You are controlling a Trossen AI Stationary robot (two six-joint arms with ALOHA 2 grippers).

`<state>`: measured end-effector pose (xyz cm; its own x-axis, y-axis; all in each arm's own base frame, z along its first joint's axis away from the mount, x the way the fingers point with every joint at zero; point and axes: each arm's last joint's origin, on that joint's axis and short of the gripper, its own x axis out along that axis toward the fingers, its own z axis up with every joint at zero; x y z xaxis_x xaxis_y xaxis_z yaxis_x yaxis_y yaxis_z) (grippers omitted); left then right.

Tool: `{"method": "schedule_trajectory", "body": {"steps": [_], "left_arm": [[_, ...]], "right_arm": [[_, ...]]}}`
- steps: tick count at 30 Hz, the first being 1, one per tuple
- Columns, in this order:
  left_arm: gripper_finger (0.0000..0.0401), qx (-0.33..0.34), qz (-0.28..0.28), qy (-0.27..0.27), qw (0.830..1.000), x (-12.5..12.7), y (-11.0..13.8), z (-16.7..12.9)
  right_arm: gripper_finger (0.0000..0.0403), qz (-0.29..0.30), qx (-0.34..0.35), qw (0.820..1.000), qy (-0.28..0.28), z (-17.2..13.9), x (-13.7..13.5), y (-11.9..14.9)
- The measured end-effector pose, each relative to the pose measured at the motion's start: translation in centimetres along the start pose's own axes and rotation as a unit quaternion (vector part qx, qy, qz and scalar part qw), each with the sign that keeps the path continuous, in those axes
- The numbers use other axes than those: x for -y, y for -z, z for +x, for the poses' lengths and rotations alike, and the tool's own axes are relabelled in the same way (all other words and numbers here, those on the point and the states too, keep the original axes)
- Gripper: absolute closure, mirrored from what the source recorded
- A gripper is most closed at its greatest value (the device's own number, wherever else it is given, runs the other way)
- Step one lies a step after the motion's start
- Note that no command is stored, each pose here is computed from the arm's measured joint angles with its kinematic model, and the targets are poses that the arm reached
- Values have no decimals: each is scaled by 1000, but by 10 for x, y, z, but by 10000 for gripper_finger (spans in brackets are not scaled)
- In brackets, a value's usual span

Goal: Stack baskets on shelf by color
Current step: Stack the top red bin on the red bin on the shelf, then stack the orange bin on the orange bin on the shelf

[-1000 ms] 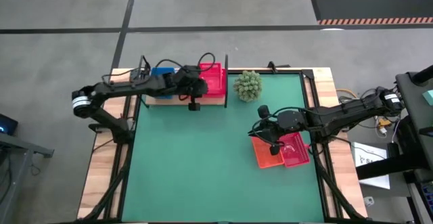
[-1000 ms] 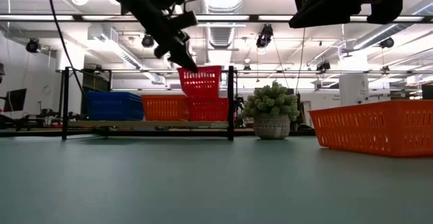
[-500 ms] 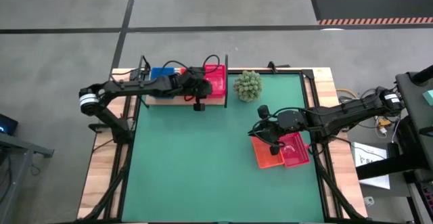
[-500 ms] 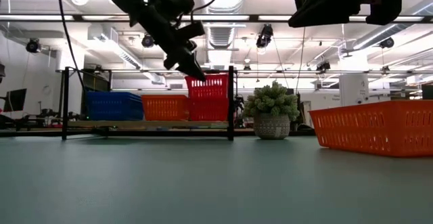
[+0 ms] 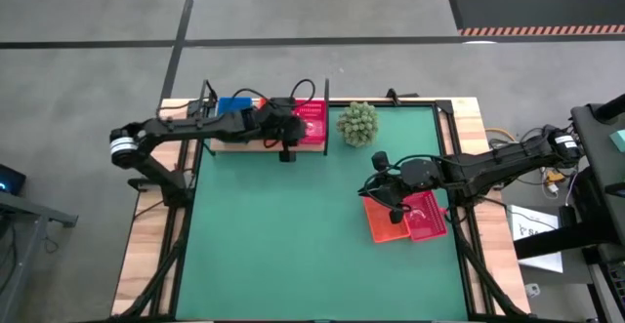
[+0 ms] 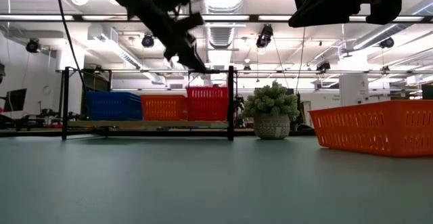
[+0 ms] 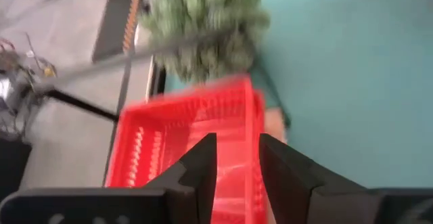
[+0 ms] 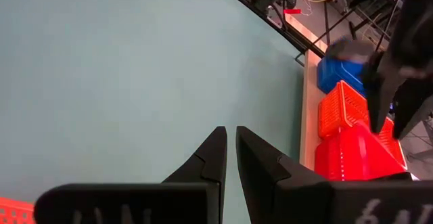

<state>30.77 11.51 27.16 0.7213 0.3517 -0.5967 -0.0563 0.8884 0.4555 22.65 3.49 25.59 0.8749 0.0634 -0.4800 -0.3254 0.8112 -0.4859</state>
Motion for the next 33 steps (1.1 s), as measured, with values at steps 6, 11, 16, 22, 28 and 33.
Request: {"method": "schedule_trajectory", "body": {"steps": [6, 11, 16, 22, 28, 33], "left_arm": [[306, 83, -41, -26, 995, 0, -19, -28], [318, 92, -143, 78, 982, 33, 1, -17], [338, 233, -155, 171, 945, 97, -19, -39], [357, 322, -129, 199, 917, 151, -36, -74], [361, 329, -104, 202, 917, 165, -39, -85], [361, 336, -99, 195, 916, 162, -39, -87]], "right_arm": [[376, -4, 0, 1000, 0, 0, 0, 0], [376, -17, 3, 1000, 2, 0, 0, -1], [376, -20, 14, 1000, 5, 0, 1, -2], [376, 19, 22, 1000, 2, 0, 0, -5], [376, 75, 59, 992, -80, -5, -27, -21], [376, 151, 35, 982, -107, -13, -44, -42]]}}
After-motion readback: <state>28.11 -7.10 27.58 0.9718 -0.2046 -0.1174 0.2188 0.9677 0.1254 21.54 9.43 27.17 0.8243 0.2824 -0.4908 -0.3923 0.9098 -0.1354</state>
